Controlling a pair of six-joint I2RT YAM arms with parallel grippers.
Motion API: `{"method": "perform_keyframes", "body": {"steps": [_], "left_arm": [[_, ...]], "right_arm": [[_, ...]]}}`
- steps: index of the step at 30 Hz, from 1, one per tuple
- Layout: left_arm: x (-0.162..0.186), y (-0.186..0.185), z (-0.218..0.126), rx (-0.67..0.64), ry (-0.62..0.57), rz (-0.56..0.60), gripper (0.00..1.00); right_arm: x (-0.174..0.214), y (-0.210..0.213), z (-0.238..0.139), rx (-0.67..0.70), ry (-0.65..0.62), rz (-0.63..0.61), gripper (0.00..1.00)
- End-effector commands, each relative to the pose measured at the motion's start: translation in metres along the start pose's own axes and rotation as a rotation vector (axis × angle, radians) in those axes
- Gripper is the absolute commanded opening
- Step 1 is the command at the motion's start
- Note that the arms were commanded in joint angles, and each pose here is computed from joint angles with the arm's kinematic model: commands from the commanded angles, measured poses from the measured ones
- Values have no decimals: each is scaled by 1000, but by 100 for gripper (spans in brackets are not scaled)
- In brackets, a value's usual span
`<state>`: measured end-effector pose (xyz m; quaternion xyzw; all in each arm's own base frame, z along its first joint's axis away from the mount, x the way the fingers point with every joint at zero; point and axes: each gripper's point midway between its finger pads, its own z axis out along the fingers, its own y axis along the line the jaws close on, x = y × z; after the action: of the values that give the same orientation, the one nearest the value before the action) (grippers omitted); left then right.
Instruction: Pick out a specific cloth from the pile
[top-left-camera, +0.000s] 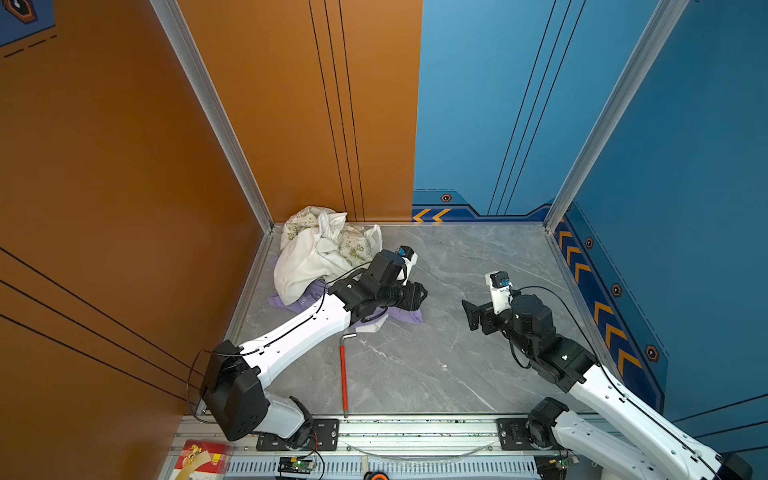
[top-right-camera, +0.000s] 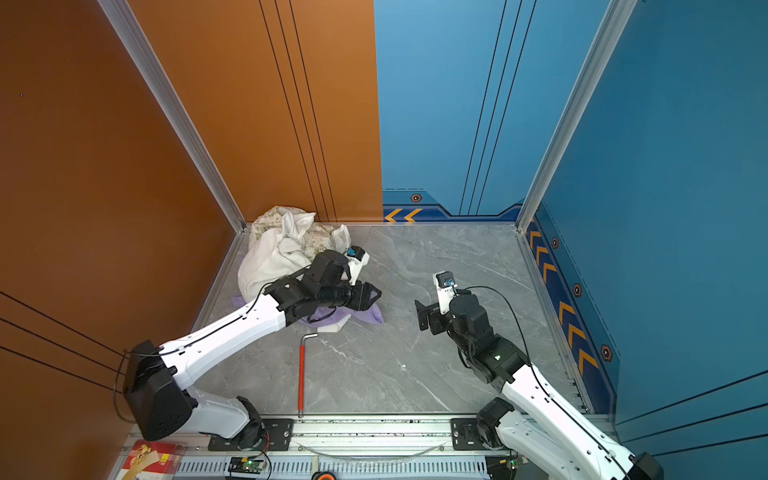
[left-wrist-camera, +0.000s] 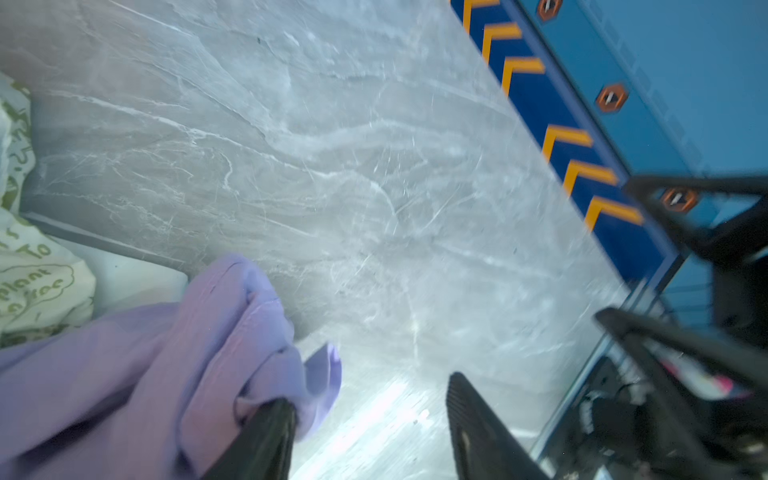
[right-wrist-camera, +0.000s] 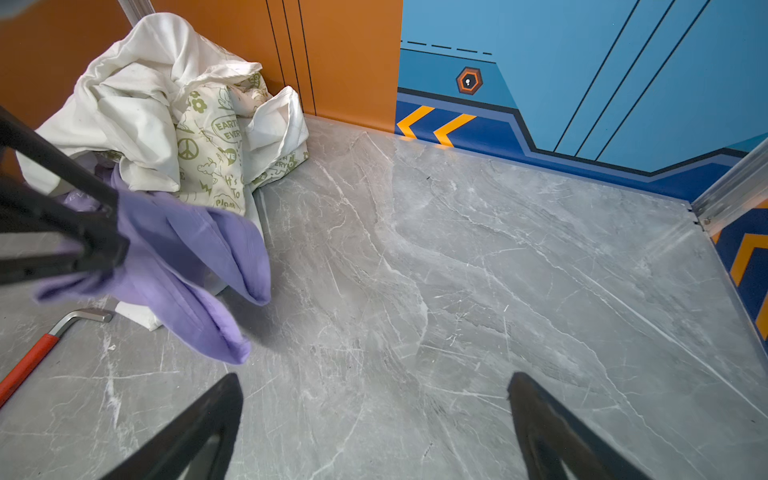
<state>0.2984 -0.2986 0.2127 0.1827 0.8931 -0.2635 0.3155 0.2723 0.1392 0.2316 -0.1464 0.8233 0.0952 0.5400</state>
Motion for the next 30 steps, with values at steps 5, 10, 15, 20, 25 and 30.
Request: {"method": "perform_keyframes", "body": {"steps": [5,10,15,20,25,30], "left_arm": [[-23,44,-51,-173,-166,-13,100],[-15,85,-78,-239,-232,-190,100],[17,133,-89,-269,-285,-432,98],[36,166,-91,-217,-372,-682,94],[44,194,-82,-140,-442,-897,89],[50,216,-69,-82,-480,-1052,81]], "right_arm": [[5,-9,-4,34,3,-6,100],[7,-6,-4,17,6,5,100],[7,-2,-2,-6,5,11,100],[6,1,0,-21,5,16,100],[6,4,2,-37,12,17,100],[7,4,2,-39,12,19,100]]}}
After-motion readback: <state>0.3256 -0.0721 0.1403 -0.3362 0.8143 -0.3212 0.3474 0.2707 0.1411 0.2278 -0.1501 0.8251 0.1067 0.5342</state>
